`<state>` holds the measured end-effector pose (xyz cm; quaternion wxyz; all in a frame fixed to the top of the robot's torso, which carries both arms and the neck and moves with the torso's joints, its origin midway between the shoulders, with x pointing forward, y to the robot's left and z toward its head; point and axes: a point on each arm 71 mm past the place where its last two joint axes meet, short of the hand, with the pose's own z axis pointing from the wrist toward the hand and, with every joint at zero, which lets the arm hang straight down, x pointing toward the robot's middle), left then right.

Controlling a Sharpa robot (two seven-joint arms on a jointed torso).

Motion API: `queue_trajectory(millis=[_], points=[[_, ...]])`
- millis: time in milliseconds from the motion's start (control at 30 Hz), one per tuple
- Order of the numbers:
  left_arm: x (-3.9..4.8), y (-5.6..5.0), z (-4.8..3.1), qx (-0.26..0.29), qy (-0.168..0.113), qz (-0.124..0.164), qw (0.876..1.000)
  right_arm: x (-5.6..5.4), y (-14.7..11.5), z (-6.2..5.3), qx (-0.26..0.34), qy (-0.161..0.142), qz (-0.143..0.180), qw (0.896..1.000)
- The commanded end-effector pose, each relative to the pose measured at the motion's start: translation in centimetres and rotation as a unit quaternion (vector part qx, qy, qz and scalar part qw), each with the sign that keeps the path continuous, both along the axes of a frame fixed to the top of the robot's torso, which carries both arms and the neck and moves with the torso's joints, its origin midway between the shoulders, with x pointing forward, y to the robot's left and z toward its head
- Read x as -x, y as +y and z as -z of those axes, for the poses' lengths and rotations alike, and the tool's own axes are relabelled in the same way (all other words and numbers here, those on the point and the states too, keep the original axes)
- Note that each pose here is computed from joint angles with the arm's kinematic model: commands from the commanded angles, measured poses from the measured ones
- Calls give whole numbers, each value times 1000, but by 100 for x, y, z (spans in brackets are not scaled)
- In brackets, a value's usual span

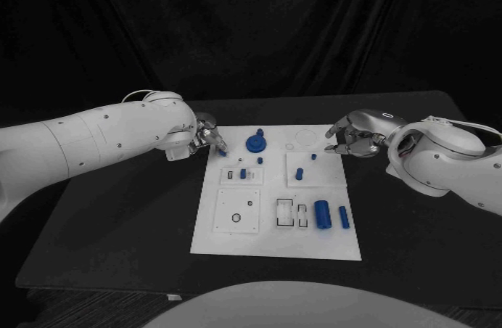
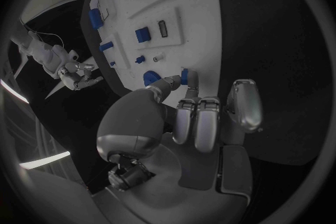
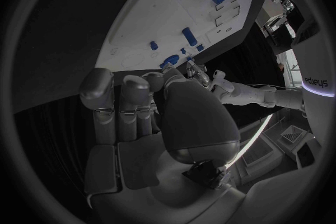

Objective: Assemble the parts on the task board

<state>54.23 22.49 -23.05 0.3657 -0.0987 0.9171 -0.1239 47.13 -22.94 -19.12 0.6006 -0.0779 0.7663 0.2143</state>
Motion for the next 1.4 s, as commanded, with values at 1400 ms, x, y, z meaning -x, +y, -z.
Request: queue_trajectory(millis=[1400], points=[[495, -92, -86, 30, -7, 18, 999, 42, -42, 3, -2, 0, 1, 1000]])
